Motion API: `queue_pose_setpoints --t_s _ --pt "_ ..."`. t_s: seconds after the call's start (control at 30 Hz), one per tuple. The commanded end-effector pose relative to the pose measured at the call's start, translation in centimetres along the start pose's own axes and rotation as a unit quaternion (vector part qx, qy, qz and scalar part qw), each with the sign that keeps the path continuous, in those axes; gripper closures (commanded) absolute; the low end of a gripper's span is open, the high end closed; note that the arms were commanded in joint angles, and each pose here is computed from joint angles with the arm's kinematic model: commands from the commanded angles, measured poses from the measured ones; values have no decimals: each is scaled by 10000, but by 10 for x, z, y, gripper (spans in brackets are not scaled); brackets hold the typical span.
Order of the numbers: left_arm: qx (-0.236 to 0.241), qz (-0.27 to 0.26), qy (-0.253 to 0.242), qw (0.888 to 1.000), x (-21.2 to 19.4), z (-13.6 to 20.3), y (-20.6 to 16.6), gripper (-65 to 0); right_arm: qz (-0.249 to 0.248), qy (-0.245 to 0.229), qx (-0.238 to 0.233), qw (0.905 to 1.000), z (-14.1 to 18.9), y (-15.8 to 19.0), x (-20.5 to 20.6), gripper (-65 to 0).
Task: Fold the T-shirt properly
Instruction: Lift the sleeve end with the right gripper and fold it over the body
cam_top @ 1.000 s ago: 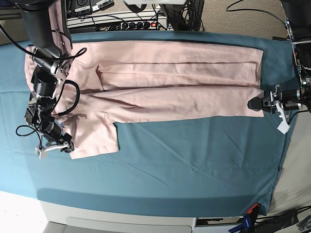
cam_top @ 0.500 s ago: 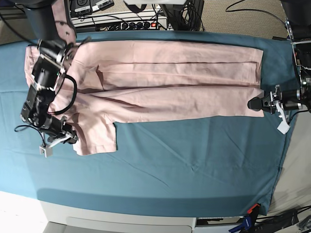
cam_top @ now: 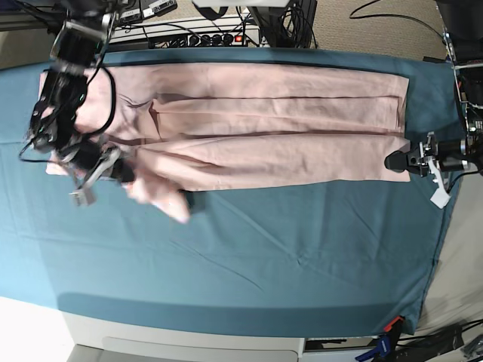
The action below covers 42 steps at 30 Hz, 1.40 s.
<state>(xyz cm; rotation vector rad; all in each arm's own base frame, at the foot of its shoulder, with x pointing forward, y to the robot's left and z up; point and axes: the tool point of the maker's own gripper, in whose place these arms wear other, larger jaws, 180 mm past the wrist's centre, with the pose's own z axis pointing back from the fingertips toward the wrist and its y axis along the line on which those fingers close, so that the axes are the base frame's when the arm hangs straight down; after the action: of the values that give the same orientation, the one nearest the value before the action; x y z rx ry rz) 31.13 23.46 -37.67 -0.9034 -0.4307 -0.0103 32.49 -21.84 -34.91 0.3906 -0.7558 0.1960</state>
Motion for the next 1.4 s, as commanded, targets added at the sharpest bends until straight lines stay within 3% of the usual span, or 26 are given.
queue_pose_setpoints --t_s 0.0,0.17,0.37,0.63,0.87,0.9,0.97,1.03,1.13,1.27,1.37 --pt "-3 -164 -200 9997 18 11 -5 -181 271 -155 93 9995 7 11 9 0" --pt "-2 -162 -199 9997 18 11 -5 -181 932 152 360 9949 22 62 -26 0" --pt "-2 -162 -199 9997 18 11 -5 -181 1413 330 287 9890 50 90 -53 0" --pt "-2 -162 -199 9997 18 11 -5 -181 1533 513 403 9860 67 111 -75 0" --pt "-2 -162 -199 9997 18 11 -5 -181 1595 574 295 9851 68 108 -77 0" --pt "-2 -162 -199 9997 18 11 -5 -181 1592 586 295 9851 68 108 -78 -20" --pt "0 -163 -199 9997 18 11 -5 -181 1574 603 301 9852 68 109 -80 -199" --pt "13 -165 -202 9997 18 12 -4 -181 1534 611 333 9857 69 110 -83 -292" --pt "80 -179 -206 9996 20 18 -2 -193 1448 398 596 9869 71 124 -75 -294" --pt "209 -200 -310 9991 25 33 3 -304 1940 -138 703 9784 82 150 -46 -294" --pt "308 -207 -522 9979 34 49 6 -324 2092 -583 572 9744 87 163 -27 -294"
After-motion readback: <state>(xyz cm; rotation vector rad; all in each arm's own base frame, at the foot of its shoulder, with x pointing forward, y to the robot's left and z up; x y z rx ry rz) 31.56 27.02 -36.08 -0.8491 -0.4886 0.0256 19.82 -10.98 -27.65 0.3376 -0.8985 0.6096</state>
